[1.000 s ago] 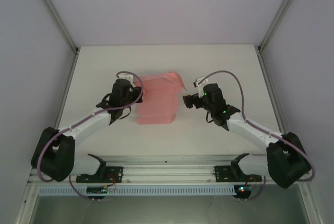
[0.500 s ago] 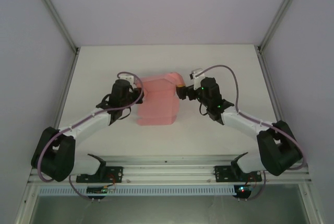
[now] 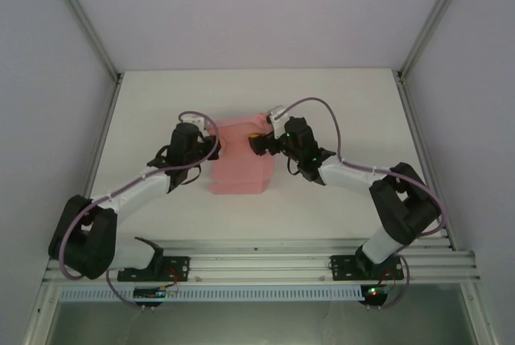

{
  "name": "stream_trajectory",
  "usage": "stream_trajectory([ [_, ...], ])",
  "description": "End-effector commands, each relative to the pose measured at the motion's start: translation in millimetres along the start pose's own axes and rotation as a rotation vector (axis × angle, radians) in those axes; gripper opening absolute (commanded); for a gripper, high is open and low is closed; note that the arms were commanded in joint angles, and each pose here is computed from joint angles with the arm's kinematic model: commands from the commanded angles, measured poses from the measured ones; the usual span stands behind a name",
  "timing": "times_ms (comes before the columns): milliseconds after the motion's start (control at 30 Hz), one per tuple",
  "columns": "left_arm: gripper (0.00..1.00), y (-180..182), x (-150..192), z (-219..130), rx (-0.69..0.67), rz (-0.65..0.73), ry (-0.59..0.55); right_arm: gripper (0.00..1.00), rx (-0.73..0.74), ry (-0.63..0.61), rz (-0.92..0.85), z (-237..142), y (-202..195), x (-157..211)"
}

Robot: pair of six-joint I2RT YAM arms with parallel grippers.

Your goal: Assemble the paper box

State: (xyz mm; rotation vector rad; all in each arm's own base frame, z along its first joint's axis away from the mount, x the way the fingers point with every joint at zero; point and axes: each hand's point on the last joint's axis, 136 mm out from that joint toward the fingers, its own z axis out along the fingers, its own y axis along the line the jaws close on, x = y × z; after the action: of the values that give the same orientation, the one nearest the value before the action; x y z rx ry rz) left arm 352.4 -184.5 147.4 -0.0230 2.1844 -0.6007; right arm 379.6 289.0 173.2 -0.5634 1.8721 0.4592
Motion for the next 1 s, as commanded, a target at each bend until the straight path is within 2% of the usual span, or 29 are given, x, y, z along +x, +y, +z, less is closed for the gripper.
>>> stream_trajectory([
  [0, 0.00, -6, -13, -7, 0.007, -0.014, -0.053, 0.99, 0.016, 0.003, -0.025, -11, -3, -3],
  [300, 0.00, 17, -8, -8, -0.077, 0.001, -0.035, 0.99, -0.002, -0.005, -0.055, -85, -2, -7],
  [400, 0.00, 16, -7, -9, -0.065, 0.036, -0.031, 1.00, -0.004, -0.051, -0.049, -112, -7, -15],
  [500, 0.00, 14, -5, -9, -0.049, 0.068, -0.021, 0.99, -0.011, -0.129, 0.059, -133, -19, -31],
  [567, 0.00, 10, -5, -11, -0.023, 0.085, -0.021, 0.99, 0.040, -0.155, 0.147, -141, -39, -37],
  [667, 0.00, 2, -7, -15, 0.017, 0.108, -0.035, 0.99, 0.093, -0.127, 0.267, -145, -70, -36],
  [767, 0.00, -2, -9, -18, 0.040, 0.118, -0.045, 0.99, 0.053, -0.035, 0.346, -137, -82, -29],
  [967, 0.00, -8, -10, -21, 0.072, 0.126, -0.054, 0.91, -0.131, 0.080, 0.386, -97, -71, -28],
])
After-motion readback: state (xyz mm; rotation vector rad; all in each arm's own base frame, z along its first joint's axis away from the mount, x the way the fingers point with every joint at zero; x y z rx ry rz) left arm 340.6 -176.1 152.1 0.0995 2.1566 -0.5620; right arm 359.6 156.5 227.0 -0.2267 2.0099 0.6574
